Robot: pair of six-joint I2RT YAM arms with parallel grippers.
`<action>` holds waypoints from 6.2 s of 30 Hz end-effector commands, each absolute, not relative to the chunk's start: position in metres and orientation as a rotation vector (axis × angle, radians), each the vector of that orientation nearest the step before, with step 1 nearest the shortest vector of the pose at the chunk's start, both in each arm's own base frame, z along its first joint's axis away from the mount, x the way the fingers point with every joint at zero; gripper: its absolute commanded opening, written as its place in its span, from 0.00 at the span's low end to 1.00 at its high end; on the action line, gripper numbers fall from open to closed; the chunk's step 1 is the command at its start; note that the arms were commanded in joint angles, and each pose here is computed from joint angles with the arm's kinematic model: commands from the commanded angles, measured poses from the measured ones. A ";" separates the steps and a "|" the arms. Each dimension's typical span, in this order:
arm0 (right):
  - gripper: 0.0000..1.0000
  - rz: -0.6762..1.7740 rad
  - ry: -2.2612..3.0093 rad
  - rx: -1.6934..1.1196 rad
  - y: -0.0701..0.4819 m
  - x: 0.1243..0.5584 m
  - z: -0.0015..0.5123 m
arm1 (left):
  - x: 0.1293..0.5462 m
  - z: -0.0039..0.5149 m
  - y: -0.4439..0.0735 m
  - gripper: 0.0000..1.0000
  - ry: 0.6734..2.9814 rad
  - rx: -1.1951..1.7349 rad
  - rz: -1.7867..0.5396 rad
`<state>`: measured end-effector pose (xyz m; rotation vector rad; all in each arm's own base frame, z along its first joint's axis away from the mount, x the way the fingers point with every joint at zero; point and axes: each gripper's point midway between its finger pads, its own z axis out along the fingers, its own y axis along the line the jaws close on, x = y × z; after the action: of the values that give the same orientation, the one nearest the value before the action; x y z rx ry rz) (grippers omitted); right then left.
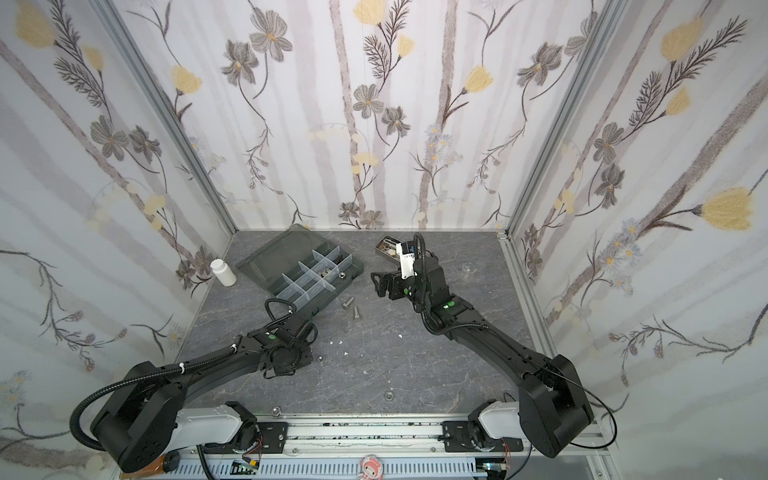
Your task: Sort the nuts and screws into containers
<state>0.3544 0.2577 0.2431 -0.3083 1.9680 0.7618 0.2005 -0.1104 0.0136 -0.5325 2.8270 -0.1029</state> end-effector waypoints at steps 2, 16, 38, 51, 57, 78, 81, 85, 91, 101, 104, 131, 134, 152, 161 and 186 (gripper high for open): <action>0.97 0.748 1.929 -0.302 0.255 0.357 0.252 | 0.199 0.012 -0.102 0.37 2.828 -0.536 -0.033; 0.97 0.748 1.922 -0.293 0.253 0.356 0.255 | 0.215 0.038 -0.107 0.19 2.781 -0.518 -0.043; 0.99 0.754 2.026 -0.254 0.243 0.339 0.221 | 0.338 0.127 -0.157 0.18 2.652 -0.311 -0.099; 0.99 0.705 2.110 -0.260 0.233 0.329 0.193 | 0.413 0.127 -0.199 0.16 2.646 -0.256 -0.154; 1.00 0.710 2.118 -0.266 0.235 0.329 0.189 | 0.440 0.121 -0.208 0.15 2.651 -0.255 -0.174; 1.00 0.718 2.166 -0.279 0.240 0.330 0.172 | 0.477 0.083 -0.214 0.33 2.711 -0.258 -0.188; 1.00 0.720 2.171 -0.284 0.241 0.330 0.172 | 0.479 0.089 -0.214 0.41 2.696 -0.256 -0.196; 1.00 0.717 2.196 -0.295 0.243 0.326 0.170 | 0.481 0.101 -0.214 0.55 2.676 -0.251 -0.205; 0.98 0.672 2.268 -0.313 0.240 0.315 0.164 | 0.473 0.126 -0.210 0.65 2.625 -0.253 -0.239; 0.91 0.449 2.432 -0.412 0.240 0.281 0.137 | 0.430 0.159 -0.195 0.71 2.543 -0.248 -0.334; 0.89 0.390 2.474 -0.452 0.243 0.267 0.126 | 0.414 0.166 -0.187 0.73 2.526 -0.245 -0.347; 0.55 0.245 2.732 -0.712 0.253 0.150 0.048 | 0.350 0.135 -0.156 0.85 2.499 -0.292 -0.418; 0.53 0.264 2.751 -0.726 0.251 0.139 0.043 | 0.350 0.133 -0.154 0.85 2.502 -0.296 -0.416; 0.47 0.281 2.791 -0.833 0.248 0.098 0.026 | 0.352 0.126 -0.145 0.85 2.511 -0.324 -0.394; 0.45 0.260 2.818 -0.872 0.250 0.090 0.017 | 0.351 0.124 -0.142 0.85 2.510 -0.332 -0.393; 0.22 0.305 2.718 -0.874 0.285 0.121 0.043 | 0.334 0.135 -0.127 0.94 2.459 -0.358 -0.387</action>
<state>0.1129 0.2816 0.0395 -0.8593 2.7431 0.3183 0.3345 -0.1323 0.1291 -0.3408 2.4926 -0.4005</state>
